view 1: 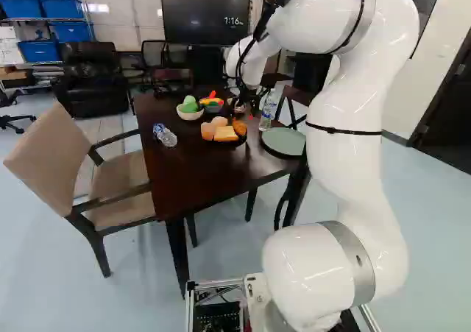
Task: Move the croissant to the empty plate
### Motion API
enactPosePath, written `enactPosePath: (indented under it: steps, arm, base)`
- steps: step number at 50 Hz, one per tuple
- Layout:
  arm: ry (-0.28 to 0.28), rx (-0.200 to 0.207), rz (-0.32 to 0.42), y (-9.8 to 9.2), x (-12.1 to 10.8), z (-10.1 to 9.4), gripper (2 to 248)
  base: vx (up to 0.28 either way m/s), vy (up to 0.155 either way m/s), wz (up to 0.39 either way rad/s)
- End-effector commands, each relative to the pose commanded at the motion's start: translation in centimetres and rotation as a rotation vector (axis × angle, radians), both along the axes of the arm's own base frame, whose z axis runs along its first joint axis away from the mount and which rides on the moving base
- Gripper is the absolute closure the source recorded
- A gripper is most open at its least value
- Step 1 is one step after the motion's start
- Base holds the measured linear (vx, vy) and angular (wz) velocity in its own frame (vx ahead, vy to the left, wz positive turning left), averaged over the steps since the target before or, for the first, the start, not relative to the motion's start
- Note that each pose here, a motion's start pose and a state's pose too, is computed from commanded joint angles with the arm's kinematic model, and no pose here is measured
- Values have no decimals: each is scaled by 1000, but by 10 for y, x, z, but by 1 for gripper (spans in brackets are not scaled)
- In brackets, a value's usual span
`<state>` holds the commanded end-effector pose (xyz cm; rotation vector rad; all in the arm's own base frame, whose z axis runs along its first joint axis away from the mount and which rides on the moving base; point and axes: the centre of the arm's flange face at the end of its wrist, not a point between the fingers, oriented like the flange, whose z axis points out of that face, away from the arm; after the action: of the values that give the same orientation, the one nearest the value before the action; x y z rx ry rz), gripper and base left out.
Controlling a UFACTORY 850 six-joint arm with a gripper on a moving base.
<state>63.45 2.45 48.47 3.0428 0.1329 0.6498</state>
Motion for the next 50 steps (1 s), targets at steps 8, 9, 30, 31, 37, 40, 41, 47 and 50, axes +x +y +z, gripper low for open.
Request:
enactPosePath:
  steps: [8, 9, 30, 31, 37, 40, 41, 47, 50]
  arm:
    - [0, 0, 0, 0, 0, 0, 96]
    - [0, 0, 0, 0, 0, 0, 96]
    - [0, 0, 0, 0, 0, 0, 96]
    - [0, 0, 0, 0, 0, 0, 96]
    - [0, 0, 0, 0, 0, 0, 96]
    - [3, 0, 0, 0, 1, -2, 96]
    - [5, 0, 0, 0, 1, -3, 96]
    - [15, -1, 0, 0, 3, -10, 96]
    - [21, -1, 0, 0, 4, -14, 96]
  base:
    - [0, 0, 0]
    - [0, 0, 0]
    - [0, 0, 0]
    - [0, 0, 0]
    - [0, 0, 0]
    - [0, 0, 0]
    - [0, 0, 0]
    - [0, 0, 0]
    - [0, 0, 0]
